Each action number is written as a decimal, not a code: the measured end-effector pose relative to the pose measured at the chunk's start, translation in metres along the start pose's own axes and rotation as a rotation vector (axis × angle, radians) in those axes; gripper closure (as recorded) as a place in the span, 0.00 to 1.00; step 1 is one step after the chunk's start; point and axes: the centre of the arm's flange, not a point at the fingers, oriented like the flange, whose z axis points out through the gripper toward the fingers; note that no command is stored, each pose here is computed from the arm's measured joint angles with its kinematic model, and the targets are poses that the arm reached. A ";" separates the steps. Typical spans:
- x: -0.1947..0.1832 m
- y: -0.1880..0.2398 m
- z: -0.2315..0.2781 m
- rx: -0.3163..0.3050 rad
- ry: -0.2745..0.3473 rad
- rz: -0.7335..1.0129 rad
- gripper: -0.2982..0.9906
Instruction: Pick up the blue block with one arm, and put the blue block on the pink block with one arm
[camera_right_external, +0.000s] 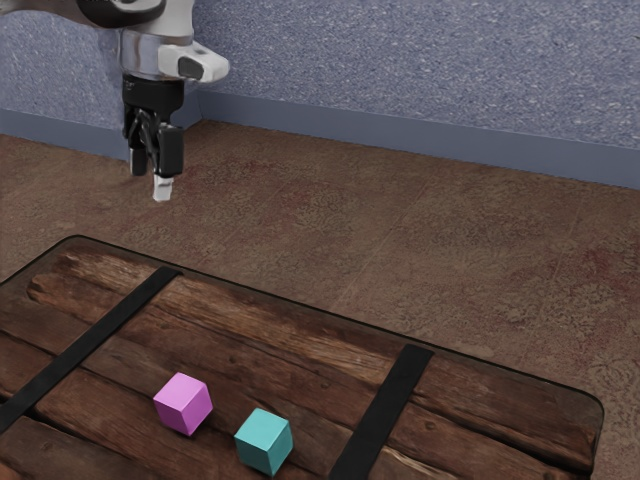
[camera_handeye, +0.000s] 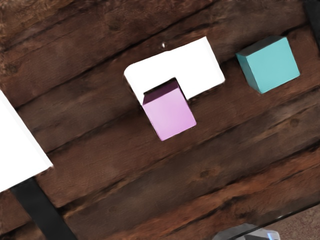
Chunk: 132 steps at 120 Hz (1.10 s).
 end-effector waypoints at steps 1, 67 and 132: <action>0.001 0.000 -0.001 0.004 0.008 0.006 0.23; 0.021 0.085 0.196 0.058 0.055 0.790 0.23; 0.063 0.134 0.317 0.048 0.272 1.120 0.23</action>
